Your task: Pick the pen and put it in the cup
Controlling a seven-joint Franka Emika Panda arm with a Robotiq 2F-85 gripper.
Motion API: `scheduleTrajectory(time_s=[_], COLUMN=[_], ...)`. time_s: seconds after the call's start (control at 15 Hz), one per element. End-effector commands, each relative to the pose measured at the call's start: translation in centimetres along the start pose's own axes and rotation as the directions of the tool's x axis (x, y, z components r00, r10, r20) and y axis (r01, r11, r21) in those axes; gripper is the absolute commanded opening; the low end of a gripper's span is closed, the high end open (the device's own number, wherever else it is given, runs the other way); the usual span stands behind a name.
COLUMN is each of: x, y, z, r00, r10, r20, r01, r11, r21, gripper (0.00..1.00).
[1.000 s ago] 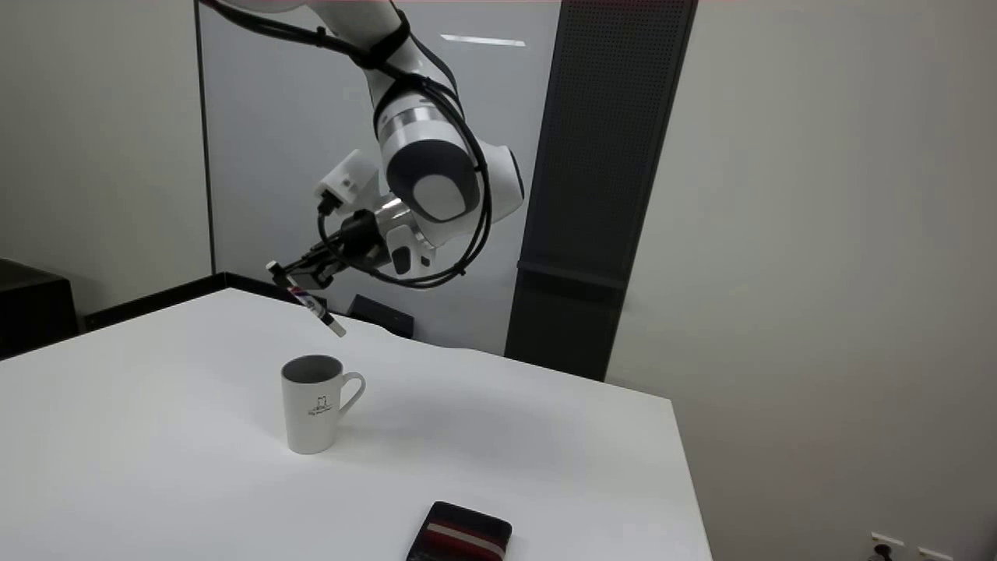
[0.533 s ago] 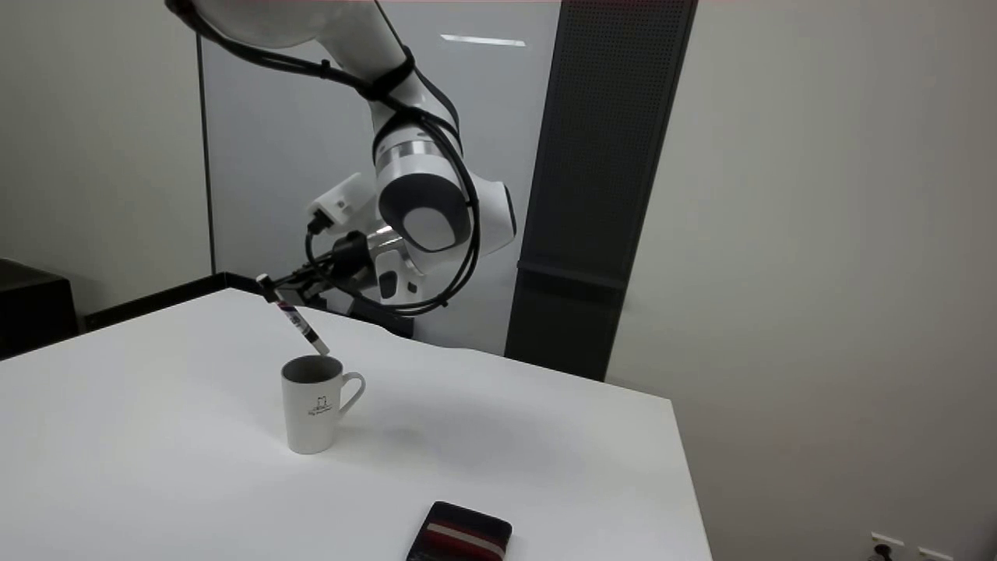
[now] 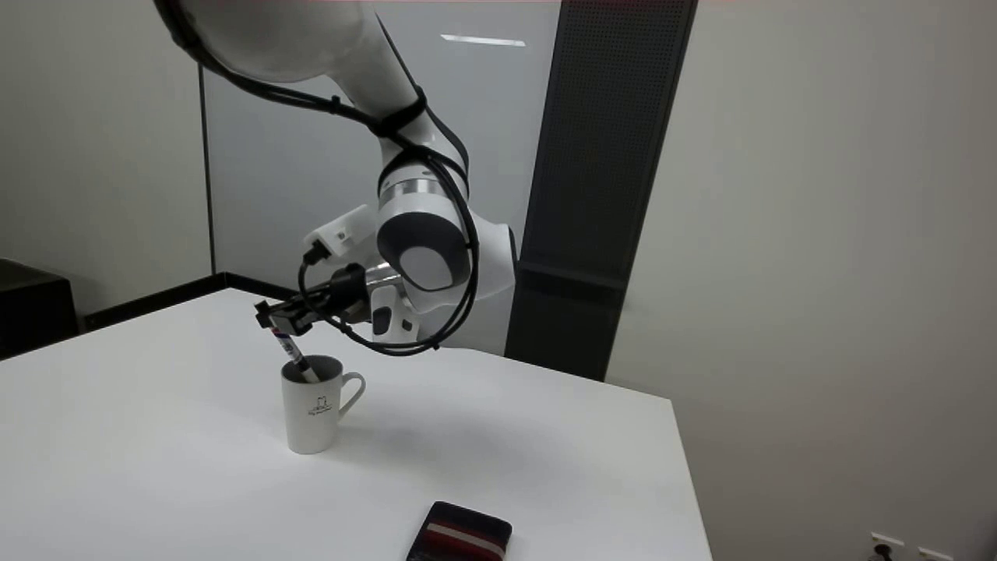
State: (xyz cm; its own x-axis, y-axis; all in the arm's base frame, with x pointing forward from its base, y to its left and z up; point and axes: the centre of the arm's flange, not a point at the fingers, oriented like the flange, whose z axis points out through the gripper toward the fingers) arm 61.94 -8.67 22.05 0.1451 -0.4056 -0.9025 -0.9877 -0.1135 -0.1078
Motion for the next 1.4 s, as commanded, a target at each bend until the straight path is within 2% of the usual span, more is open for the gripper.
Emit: scheduleTrajectory(time_s=[0.0, 0.27, 0.33, 0.6, 0.87, 1.0, 1.13, 1.2, 1.33], x=[1.1, 1.8, 1.7, 0.7, -0.8, -1.4, -1.9, -2.3, -3.3], y=[1.0, 1.4, 1.4, 1.1, 0.7, 0.4, 0.3, 0.2, 0.1], z=[-0.2, -0.1, 0.0, 0.8, 1.7, 1.9, 2.3, 2.5, 3.0], r00=[0.998, 0.999, 1.000, 0.998, 0.986, 0.980, 0.971, 0.962, 0.934], r10=[0.051, 0.033, 0.021, -0.052, -0.126, -0.154, -0.184, -0.211, -0.275], r20=[0.023, 0.016, 0.007, -0.031, -0.107, -0.129, -0.155, -0.172, -0.229], r01=[-0.052, -0.033, -0.021, 0.050, 0.111, 0.132, 0.152, 0.169, 0.186], r11=[0.998, 0.999, 1.000, 0.998, 0.984, 0.977, 0.968, 0.958, 0.920], r21=[0.025, 0.025, 0.015, -0.046, -0.137, -0.166, -0.201, -0.232, -0.345], gripper=[0.07, 0.07, 0.46, 0.70, 0.95, 1.00, 1.00, 1.00, 1.00])
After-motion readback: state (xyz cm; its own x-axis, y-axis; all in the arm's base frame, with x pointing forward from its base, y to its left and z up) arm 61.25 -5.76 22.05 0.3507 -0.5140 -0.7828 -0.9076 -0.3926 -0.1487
